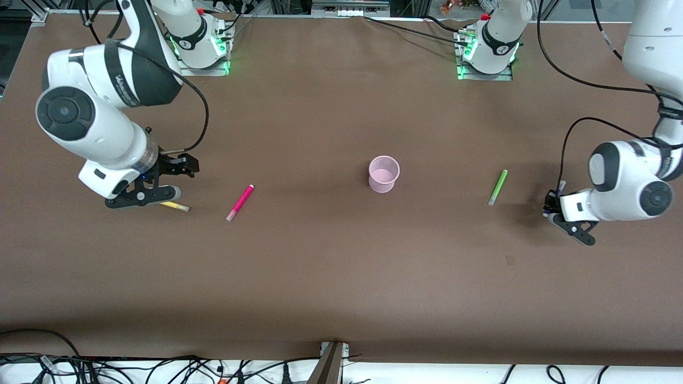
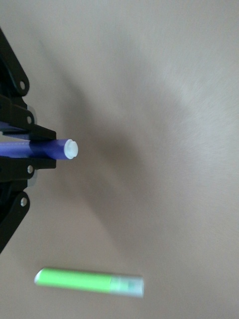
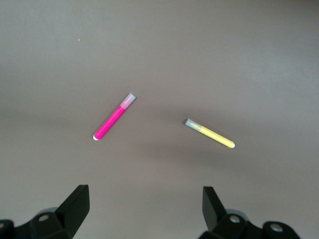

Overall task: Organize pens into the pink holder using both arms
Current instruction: 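Lift the blue marker while the right gripper reaches the pink marker, then carry the blue marker to the holder while the right gripper grasps pink, then drop the blue marker into the holder while the right gripper lifts pink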

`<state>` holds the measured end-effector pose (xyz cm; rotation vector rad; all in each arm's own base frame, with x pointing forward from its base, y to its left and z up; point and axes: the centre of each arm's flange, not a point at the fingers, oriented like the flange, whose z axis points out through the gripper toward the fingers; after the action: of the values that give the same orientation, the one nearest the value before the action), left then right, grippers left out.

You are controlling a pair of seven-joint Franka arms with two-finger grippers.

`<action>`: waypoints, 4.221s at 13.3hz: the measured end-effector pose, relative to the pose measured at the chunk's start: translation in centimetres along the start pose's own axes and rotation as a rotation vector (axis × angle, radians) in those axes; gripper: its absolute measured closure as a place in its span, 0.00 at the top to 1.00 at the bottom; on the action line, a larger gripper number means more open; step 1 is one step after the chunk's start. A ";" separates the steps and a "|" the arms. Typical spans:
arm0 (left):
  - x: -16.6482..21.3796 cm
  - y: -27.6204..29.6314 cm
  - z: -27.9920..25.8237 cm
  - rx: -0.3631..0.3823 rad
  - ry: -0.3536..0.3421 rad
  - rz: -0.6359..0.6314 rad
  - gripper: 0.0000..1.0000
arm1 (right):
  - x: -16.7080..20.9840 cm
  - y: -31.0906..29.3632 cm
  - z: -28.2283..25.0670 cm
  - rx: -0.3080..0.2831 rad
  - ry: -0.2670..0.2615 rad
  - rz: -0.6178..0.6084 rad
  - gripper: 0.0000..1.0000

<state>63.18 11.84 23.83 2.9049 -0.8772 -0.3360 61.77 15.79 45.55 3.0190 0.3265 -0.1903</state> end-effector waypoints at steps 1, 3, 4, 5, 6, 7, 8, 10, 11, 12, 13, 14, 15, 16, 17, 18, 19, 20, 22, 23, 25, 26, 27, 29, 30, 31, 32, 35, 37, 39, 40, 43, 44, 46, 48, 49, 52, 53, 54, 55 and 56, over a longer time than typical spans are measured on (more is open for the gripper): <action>0.3 -0.1 -2.5 -0.003 -0.003 0.000 0.18 | 0.2 -0.2 0.5 0.009 -0.003 -0.002 1.00; 1.5 0.9 -7.2 -0.022 -0.008 0.021 0.18 | 0.5 -0.6 1.0 0.054 -0.001 0.004 1.00; 2.5 2.4 -8.9 -0.044 -0.017 0.052 0.18 | 0.5 -0.8 1.5 0.084 -0.006 0.013 1.00; 3.9 4.7 -10.4 -0.069 -0.023 0.098 0.18 | 0.5 -0.9 2.5 0.120 -0.005 0.026 1.00; 5.8 7.7 -11.6 -0.091 -0.015 0.156 0.18 | 0.5 -1.1 4.0 0.144 -0.001 0.046 1.00; 7.8 11.3 -12.7 -0.115 0.007 0.218 0.18 | 0.4 -1.2 5.9 0.153 -0.004 0.081 1.00; 9.6 14.8 -13.5 -0.152 0.037 0.267 0.18 | 0.2 -1.4 7.7 0.154 -0.017 0.116 1.00; 11.7 19.3 -14.0 -0.304 0.121 0.292 0.18 | -0.1 -2.1 9.5 0.151 -0.043 0.195 1.00; 12.3 20.3 -13.9 -0.399 0.173 0.282 0.18 | -0.3 -2.7 9.8 0.149 -0.054 0.255 0.99; 13.0 20.8 -13.7 -0.479 0.225 0.269 0.18 | -0.3 -3.5 10.0 0.144 -0.065 0.330 0.99; 13.7 21.4 -13.5 -0.540 0.270 0.260 0.18 | -0.4 -4.8 10.5 0.138 -0.079 0.402 0.99; 14.6 22.4 -13.2 -0.577 0.300 0.263 0.18 | -0.3 -6.1 11.2 0.131 -0.091 0.458 0.98; 15.6 24.2 -12.9 -0.597 0.307 0.281 0.18 | -0.1 -7.4 12.2 0.129 -0.092 0.498 0.97; 16.8 26.7 -12.5 -0.601 0.310 0.306 0.18 | 0.4 -8.6 13.7 0.135 -0.084 0.523 0.97; 18.0 29.2 -12.2 -0.591 0.318 0.333 0.18 | 1.0 -9.3 15.6 0.149 -0.076 0.544 0.98; 19.0 31.7 -12.0 -0.577 0.326 0.361 0.18 | 1.6 -9.8 17.6 0.162 -0.074 0.560 0.97; 19.8 33.9 -11.8 -0.561 0.339 0.402 0.18 | 2.0 -9.9 19.6 0.167 -0.079 0.572 0.98; 20.3 35.5 -11.5 -0.543 0.360 0.453 0.18 | 2.2 -9.9 21.2 0.164 -0.090 0.579 0.98; 20.8 36.3 -9.9 -0.490 0.423 0.557 0.18 | 2.3 -10.0 23.0 0.165 -0.109 0.592 0.95; 21.0 36.3 -8.7 -0.461 0.456 0.592 0.18 | 2.3 -10.0 23.4 0.173 -0.115 0.601 0.92; 21.1 38.4 -6.2 -0.420 0.510 0.619 0.18 | 2.4 -10.0 23.9 0.176 -0.121 0.609 0.87; 21.0 40.2 -5.0 -0.408 0.529 0.625 0.18 | 2.4 -9.9 24.1 0.175 -0.123 0.611 0.86; 20.7 41.8 -4.2 -0.404 0.538 0.632 0.18 | 2.4 -9.9 24.5 0.173 -0.127 0.613 0.81; 19.9 43.3 -3.4 -0.404 0.533 0.643 0.18 | 2.2 -9.9 25.5 0.165 -0.143 0.614 0.75; 19.5 43.3 -3.2 -0.401 0.526 0.641 0.18 | 2.1 -9.9 26.0 0.161 -0.149 0.615 0.75; 19.2 43.0 -2.9 -0.395 0.524 0.638 0.18 | 2.1 -9.9 26.3 0.159 -0.153 0.615 0.73; 18.9 42.7 -2.7 -0.382 0.530 0.642 0.18 | 1.9 -9.9 26.5 0.157 -0.157 0.615 0.70; 18.5 42.6 -1.8 -0.355 0.545 0.672 0.18 | 1.3 -9.8 27.4 0.147 -0.176 0.617 0.57; 18.5 43.0 -1.8 -0.352 0.550 0.679 0.33 | 1.2 -9.7 27.6 0.146 -0.176 0.619 0.48; 18.5 43.3 -2.1 -0.351 0.554 0.686 0.55 | 1.2 -9.7 27.6 0.148 -0.173 0.620 0.40; 18.4 43.7 -2.5 -0.350 0.558 0.693 0.64 | 1.2 -9.6 27.6 0.149 -0.169 0.621 0.37; 17.8 44.6 -5.5 -0.360 0.552 0.685 0.95 | 1.3 -9.6 27.5 0.154 -0.165 0.624 0.23; 17.5 44.0 -6.7 -0.383 0.526 0.667 1.00 | 1.3 -9.6 27.5 0.157 -0.166 0.627 0.23; 16.6 40.8 -9.2 -0.424 0.488 0.626 1.00 | 1.3 -9.6 27.5 0.164 -0.166 0.633 0.18; 15.6 36.4 -10.9 -0.457 0.473 0.567 1.00 | 1.4 -9.7 27.4 0.172 -0.167 0.639 0.18; 15.2 34.5 -11.8 -0.473 0.466 0.540 1.00 | 1.4 -9.8 27.3 0.185 -0.169 0.647 0.18; 14.3 29.5 -14.1 -0.473 0.460 0.449 1.00 | 2.1 -10.6 25.6 0.249 -0.206 0.674 0.18; 14.0 28.2 -15.2 -0.455 0.439 0.417 1.00 | 2.4 -11.1 24.4 0.280 -0.233 0.684 0.18; 13.6 27.3 -17.1 -0.433 0.407 0.392 1.00 | 2.9 -11.6 22.9 0.320 -0.261 0.699 0.18; 13.2 26.7 -19.0 -0.414 0.372 0.377 1.00 | 3.3 -12.1 21.5 0.357 -0.291 0.727 0.18; 12.6 26.3 -20.6 -0.387 0.336 0.363 1.00 | 3.6 -12.8 20.1 0.393 -0.319 0.762 0.18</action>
<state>64.18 -16.60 45.41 2.3007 -1.1057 0.0150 60.22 26.71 24.11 3.1269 -0.9703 -0.7101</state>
